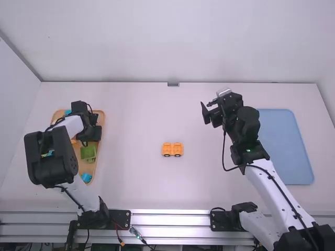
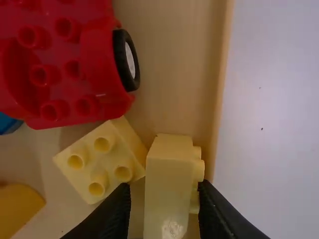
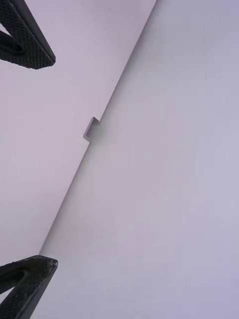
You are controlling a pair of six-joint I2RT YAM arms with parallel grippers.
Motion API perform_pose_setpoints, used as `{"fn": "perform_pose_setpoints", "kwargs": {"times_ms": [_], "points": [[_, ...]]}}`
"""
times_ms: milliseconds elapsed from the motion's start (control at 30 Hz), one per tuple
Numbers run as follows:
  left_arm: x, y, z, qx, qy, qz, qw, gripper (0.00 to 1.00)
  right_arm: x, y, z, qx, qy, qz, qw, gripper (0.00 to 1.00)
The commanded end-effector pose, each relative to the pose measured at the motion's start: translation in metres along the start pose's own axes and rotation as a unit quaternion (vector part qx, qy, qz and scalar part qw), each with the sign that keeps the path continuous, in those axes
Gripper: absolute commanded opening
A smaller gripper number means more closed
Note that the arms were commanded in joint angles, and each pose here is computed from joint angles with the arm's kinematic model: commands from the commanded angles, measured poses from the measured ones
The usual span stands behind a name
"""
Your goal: Assemble lego blocks to make yellow taxi
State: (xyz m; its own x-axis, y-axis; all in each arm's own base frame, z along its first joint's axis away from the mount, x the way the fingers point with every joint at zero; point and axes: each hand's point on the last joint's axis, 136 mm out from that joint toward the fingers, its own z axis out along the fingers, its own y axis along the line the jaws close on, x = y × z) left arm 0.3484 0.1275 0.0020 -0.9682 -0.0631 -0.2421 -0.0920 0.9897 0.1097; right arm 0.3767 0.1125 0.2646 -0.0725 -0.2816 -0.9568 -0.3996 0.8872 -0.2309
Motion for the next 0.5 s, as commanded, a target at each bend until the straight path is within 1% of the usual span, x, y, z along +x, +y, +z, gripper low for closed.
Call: {"fn": "perform_pose_setpoints", "kwargs": {"times_ms": [0,200,267,367,467], "points": [[0.0156,0.0019,0.0079,0.000,0.022,-0.003,1.000,0.36,-0.0137,0.0004,0.0006,-0.007,-0.016,0.001,1.000,0.99],[0.0173,0.0051,0.0085,-0.007,0.024,-0.005,1.000,0.36,-0.0137,0.0002,0.0006,-0.007,-0.016,0.001,1.000,0.99],[0.0176,0.0060,0.0091,-0.008,0.023,-0.004,1.000,0.38,-0.0137,0.0002,0.0006,-0.007,-0.016,0.001,1.000,0.99],[0.0149,-0.0016,0.0112,0.006,0.013,0.029,0.999,0.39,-0.0134,0.0005,0.0006,-0.007,-0.015,0.001,1.000,0.99],[0.0151,0.0023,0.0134,0.000,0.008,0.030,1.000,0.40,-0.0128,0.0005,0.0006,-0.008,-0.014,0.001,1.000,0.99]]}}
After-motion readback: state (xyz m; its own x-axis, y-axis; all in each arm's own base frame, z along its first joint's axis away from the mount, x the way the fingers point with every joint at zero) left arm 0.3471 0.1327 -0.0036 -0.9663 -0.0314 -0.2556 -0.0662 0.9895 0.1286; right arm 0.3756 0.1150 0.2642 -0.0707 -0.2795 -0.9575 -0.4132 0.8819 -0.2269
